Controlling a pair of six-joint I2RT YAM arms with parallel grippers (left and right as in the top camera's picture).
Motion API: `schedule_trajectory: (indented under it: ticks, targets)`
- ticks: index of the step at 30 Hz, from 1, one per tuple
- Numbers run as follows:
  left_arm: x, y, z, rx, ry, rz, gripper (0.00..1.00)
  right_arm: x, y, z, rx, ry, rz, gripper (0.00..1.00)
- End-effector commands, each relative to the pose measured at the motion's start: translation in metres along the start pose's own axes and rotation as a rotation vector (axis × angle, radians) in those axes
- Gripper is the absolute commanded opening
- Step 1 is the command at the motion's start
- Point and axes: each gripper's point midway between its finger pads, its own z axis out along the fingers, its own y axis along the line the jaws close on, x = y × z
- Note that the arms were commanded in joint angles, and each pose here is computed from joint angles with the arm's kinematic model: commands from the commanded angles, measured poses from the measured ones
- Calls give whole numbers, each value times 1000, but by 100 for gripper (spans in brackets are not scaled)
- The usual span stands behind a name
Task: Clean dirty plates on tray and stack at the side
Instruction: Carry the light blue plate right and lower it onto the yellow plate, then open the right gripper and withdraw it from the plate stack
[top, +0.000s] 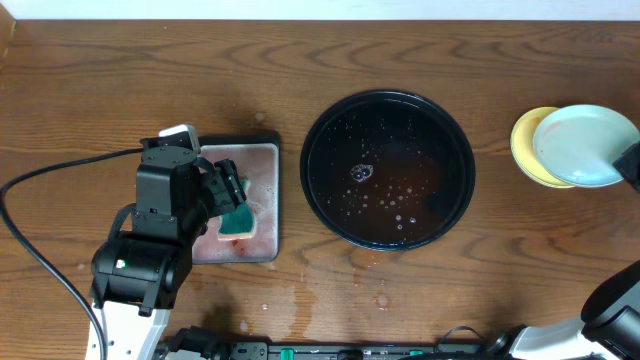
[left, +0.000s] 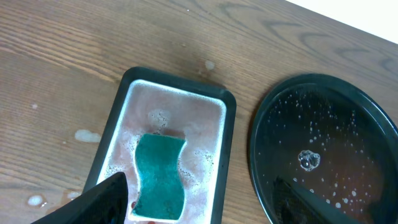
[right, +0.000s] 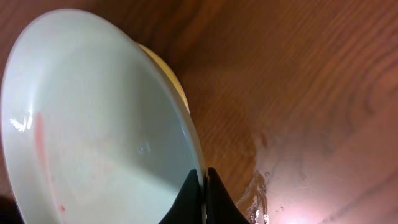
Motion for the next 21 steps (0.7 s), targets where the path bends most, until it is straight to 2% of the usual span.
schedule_trajectory:
  ticks: [1, 9, 17, 19, 20, 21]
  targets:
    - [-8, -2, -5, 6, -20, 6, 74, 4, 6, 7, -31, -36, 10, 1]
    - [-8, -2, -5, 6, -20, 6, 74, 4, 6, 37, -78, -155, 102, 1]
    - [-8, -2, -4, 5, -19, 6, 74, 11, 20, 49, -118, -173, 83, 1]
    - [-8, -2, -4, 5, -19, 6, 74, 13, 24, 52, -124, -166, 91, 25]
    - [-7, -2, -4, 5, -19, 6, 74, 13, 25, 52, -126, -165, 90, 40]
    - [-7, -2, -4, 5, -19, 6, 74, 15, 28, 52, -133, -161, 92, 64]
